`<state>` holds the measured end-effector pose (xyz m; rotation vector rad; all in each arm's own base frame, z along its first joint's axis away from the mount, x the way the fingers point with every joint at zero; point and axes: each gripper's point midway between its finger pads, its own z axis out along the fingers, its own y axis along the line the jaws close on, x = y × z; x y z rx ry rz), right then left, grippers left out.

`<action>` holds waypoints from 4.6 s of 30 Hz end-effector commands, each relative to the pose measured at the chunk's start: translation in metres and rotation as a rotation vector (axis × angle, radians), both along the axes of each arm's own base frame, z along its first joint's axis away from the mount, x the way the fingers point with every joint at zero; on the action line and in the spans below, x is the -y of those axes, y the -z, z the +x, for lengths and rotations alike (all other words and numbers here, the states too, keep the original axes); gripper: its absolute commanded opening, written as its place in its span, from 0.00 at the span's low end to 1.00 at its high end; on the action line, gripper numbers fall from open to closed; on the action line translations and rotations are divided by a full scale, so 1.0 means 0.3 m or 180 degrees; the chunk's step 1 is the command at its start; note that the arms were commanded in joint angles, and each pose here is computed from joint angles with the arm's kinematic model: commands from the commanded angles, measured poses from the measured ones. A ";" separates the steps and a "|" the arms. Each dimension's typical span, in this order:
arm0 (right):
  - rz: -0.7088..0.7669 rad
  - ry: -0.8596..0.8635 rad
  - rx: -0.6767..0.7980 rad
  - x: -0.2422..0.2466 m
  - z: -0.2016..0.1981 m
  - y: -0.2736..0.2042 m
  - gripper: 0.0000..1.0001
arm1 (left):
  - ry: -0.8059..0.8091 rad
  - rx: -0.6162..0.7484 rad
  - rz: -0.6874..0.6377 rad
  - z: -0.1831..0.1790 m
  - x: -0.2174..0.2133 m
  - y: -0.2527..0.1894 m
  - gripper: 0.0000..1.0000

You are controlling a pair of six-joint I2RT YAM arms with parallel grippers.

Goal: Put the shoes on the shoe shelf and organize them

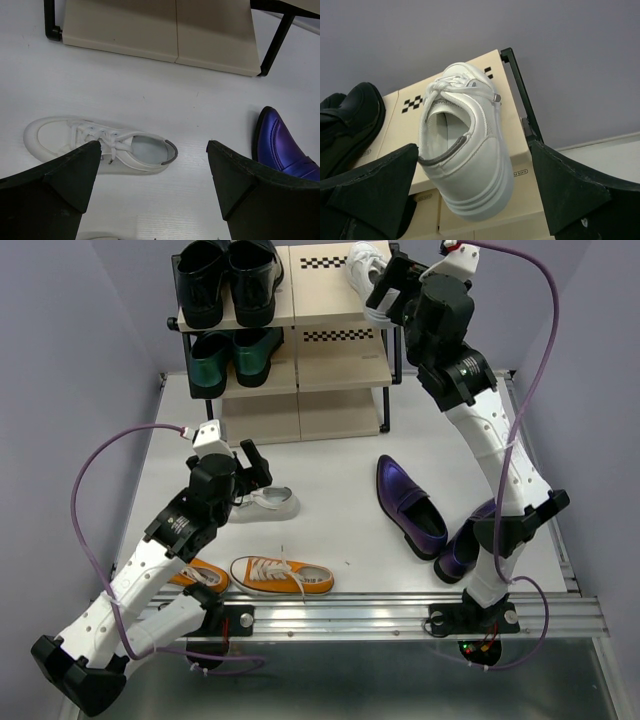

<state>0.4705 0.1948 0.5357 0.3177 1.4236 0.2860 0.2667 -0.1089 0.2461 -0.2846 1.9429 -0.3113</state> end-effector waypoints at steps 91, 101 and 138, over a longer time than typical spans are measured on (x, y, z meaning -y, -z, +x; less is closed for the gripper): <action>0.0027 -0.0198 0.0143 0.267 -0.481 0.048 1.00 | -0.0834 -0.1004 -0.0171 -0.019 0.018 0.356 0.88; -0.0011 -0.0309 -0.0089 0.264 -0.514 0.137 1.00 | -0.0748 -0.1003 -0.0073 0.026 0.206 0.375 0.79; -0.0146 -0.0305 -0.0516 0.254 -0.504 0.303 1.00 | -0.0926 -0.1170 0.0470 0.139 0.275 0.516 0.00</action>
